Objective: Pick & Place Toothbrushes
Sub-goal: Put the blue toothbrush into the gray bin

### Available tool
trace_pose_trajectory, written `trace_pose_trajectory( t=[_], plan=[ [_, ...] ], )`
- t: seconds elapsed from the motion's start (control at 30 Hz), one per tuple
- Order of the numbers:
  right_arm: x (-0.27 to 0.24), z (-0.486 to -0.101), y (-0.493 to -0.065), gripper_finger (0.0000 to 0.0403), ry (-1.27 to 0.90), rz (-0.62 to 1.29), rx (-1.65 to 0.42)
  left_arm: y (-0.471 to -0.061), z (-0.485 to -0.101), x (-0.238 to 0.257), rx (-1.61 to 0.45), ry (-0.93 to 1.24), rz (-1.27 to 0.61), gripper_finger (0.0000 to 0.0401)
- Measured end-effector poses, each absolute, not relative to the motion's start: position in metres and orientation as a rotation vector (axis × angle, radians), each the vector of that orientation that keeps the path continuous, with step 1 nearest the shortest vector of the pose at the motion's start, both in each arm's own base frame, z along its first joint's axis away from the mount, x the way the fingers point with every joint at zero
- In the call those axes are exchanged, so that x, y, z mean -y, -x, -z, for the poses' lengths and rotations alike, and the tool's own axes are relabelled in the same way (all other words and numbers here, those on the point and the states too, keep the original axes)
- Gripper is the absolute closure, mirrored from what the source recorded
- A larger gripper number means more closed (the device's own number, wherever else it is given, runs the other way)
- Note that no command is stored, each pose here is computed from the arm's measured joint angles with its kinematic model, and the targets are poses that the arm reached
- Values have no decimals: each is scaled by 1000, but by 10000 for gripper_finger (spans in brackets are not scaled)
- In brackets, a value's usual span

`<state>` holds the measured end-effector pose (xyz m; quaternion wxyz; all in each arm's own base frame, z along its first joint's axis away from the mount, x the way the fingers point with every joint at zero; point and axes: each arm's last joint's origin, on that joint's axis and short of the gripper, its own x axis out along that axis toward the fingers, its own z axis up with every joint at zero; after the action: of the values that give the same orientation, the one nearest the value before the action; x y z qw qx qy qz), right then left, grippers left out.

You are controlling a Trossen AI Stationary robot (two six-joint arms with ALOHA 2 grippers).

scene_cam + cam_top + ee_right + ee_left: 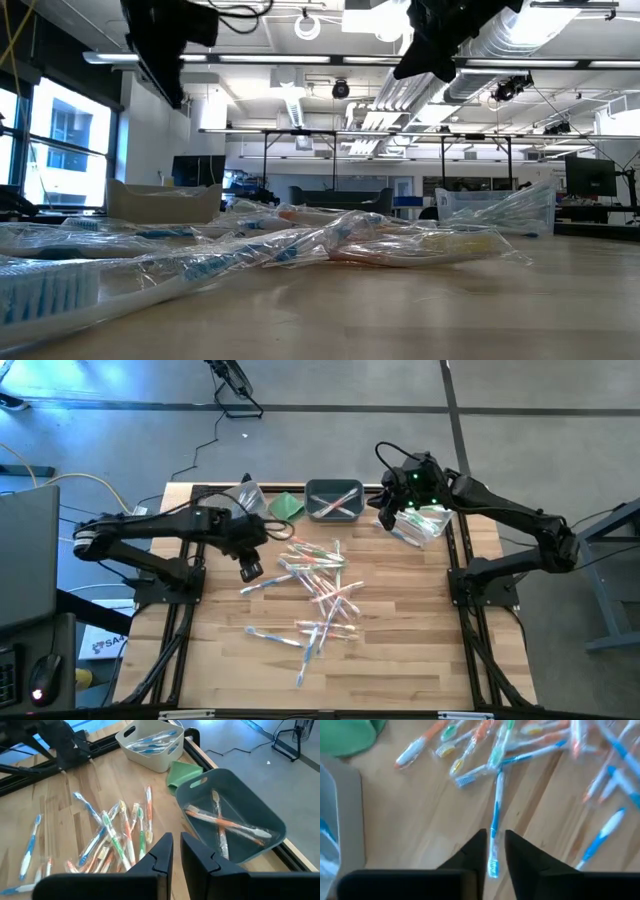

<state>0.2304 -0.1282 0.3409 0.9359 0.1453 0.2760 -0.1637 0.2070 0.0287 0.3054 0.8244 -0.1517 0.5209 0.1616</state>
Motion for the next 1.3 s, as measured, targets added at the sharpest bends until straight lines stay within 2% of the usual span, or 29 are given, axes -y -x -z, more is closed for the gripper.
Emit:
trace_pose_trajectory(
  t=[0.13, 0.23, 0.37, 0.67, 1.3],
  plan=[
    [128, -341, -230, 376, -298, 333, -569, -224, -289, -30, -1186, 307, -301, 292],
    [128, -341, -230, 376, -297, 333, -569, -235, -276, -30, -1251, 314, -264, 285],
    [128, -341, -230, 376, -296, 333, -569, -248, -260, -32, -1320, 326, -273, 289],
    [127, -339, -230, 376, -302, 333, -584, -274, -235, -34, -1329, 387, -248, 308],
    [127, -339, -230, 376, -302, 333, -585, -299, -200, -37, -1368, 385, -257, 309]
  ],
)
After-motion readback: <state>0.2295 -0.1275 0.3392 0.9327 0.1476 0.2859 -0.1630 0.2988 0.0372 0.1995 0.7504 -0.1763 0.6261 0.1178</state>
